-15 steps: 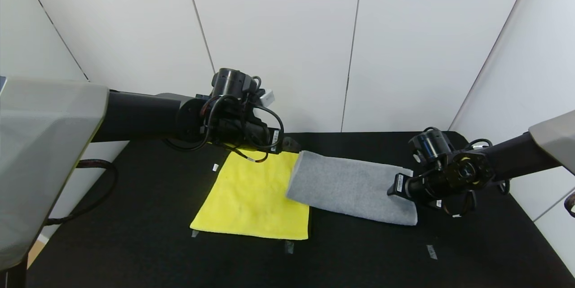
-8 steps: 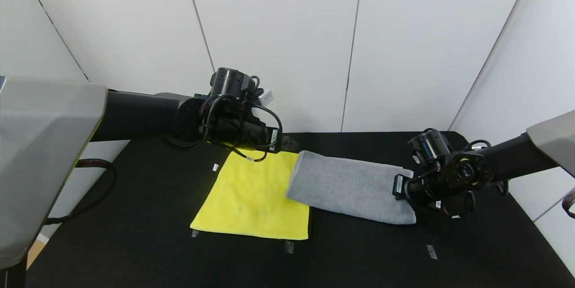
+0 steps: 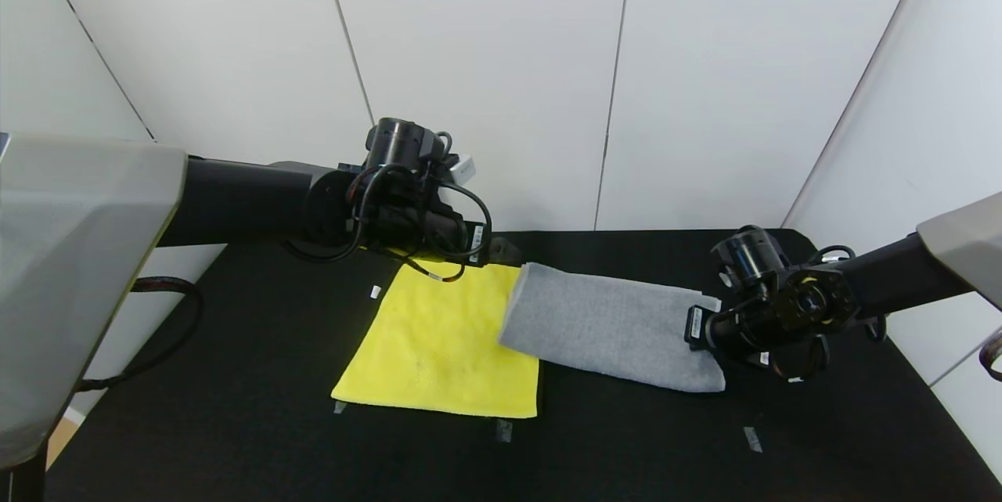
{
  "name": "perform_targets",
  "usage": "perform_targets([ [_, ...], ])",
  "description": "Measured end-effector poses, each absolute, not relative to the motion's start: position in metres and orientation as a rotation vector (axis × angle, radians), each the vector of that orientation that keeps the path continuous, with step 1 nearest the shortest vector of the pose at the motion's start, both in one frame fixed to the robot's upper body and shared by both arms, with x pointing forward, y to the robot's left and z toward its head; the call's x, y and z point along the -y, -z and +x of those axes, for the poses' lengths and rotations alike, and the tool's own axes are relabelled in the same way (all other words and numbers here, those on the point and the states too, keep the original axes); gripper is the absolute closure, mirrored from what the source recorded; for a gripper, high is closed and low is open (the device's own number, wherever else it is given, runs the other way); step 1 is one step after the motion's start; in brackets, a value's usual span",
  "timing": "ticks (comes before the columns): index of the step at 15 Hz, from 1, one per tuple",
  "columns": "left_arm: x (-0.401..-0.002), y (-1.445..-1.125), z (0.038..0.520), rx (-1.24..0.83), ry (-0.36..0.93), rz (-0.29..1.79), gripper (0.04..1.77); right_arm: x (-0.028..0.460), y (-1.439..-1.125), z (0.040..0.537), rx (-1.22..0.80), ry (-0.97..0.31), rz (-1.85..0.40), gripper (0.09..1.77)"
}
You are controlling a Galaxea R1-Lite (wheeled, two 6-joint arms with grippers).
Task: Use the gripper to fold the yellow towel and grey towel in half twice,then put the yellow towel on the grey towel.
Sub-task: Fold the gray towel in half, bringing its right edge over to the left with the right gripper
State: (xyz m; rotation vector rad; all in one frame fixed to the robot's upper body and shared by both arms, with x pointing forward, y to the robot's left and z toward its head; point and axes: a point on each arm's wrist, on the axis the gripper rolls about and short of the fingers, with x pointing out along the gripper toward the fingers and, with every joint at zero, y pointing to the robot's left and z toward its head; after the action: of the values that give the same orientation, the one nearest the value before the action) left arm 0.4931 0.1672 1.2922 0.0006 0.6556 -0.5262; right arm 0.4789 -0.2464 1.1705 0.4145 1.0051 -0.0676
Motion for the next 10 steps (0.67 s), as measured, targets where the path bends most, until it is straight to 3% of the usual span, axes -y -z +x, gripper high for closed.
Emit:
perform_targets([
  [10,-0.1685,-1.2937,0.4935,-0.651,0.523,-0.001,0.09,0.2485,-1.1681,0.4769,-1.015,0.077,0.412,1.71],
])
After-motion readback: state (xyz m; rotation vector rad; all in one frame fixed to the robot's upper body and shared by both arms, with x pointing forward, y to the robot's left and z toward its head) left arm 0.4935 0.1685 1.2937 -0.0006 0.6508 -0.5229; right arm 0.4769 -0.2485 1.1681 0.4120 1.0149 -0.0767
